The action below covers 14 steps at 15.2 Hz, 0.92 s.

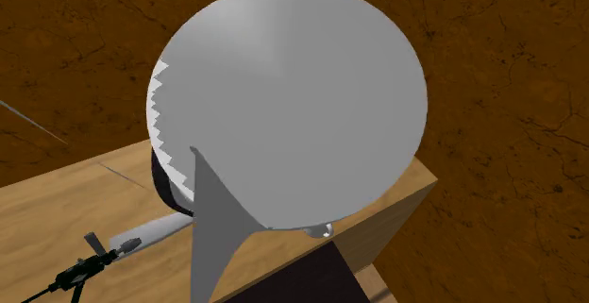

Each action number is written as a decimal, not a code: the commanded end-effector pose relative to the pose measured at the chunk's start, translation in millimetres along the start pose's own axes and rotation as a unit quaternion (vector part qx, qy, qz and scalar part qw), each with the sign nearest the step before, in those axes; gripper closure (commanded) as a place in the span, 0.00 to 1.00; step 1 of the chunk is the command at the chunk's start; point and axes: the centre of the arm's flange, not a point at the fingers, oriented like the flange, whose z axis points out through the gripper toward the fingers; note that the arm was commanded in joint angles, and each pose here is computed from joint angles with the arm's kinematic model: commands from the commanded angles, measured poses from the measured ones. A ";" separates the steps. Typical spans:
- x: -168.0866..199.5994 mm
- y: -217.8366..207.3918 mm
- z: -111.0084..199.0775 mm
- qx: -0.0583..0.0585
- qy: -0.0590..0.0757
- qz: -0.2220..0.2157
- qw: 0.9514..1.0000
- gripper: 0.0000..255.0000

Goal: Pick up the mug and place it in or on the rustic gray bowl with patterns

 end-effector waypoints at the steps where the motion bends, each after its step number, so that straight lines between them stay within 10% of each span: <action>1: 4.0 9.8 16.9 -0.003 0.000 -0.002 1.000 0.00; 14: 3.9 10.0 56.9 -0.003 0.000 -0.002 1.000 0.00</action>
